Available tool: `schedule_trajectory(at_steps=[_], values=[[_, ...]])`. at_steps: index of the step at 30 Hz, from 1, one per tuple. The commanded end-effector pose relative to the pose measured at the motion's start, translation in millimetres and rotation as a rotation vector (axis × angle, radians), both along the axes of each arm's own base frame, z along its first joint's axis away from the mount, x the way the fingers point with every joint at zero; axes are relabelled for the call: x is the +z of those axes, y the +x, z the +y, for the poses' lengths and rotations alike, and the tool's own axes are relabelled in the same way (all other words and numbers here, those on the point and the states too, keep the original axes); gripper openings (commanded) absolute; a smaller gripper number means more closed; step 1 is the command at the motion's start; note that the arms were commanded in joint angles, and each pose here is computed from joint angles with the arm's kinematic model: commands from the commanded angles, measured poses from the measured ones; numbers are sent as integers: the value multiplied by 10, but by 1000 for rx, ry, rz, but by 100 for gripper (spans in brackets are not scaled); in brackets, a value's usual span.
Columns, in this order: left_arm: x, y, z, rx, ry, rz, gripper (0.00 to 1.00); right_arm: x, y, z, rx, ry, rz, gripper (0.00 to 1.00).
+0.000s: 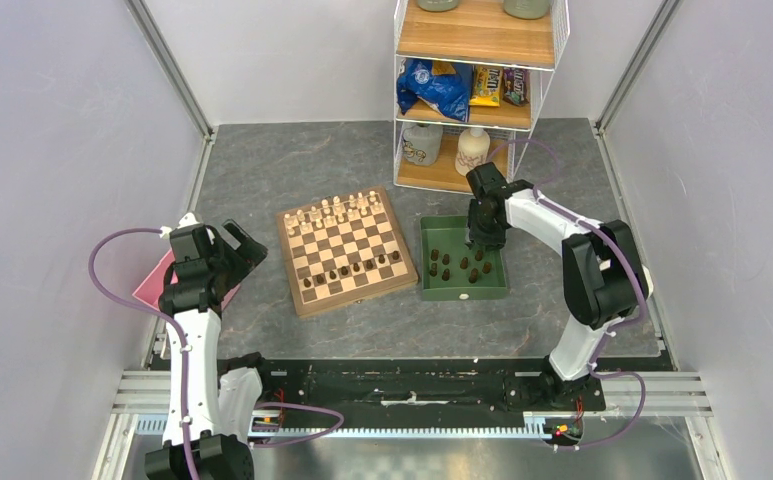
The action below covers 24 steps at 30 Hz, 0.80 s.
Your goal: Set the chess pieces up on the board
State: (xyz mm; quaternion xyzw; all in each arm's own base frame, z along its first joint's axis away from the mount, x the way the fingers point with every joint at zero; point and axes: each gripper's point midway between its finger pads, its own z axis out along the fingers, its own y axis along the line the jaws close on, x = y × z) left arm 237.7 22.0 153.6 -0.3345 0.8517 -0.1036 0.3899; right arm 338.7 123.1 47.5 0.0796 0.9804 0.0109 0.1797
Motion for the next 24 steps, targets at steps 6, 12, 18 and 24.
schedule_trajectory(at_steps=[6, 12, 18, 24], values=[[44, 59, -3, 3, -14, -34, 99, -88, 38, 11, -12, 5, 0, 44], [42, 58, 0, 5, -15, -34, 99, -99, 8, 14, -8, 8, 6, 44], [41, 60, -3, 3, -17, -36, 99, -110, -36, -3, -9, 3, 20, 44], [38, 62, -11, 0, -19, -36, 99, -141, -44, -6, -6, -1, 29, 41]])
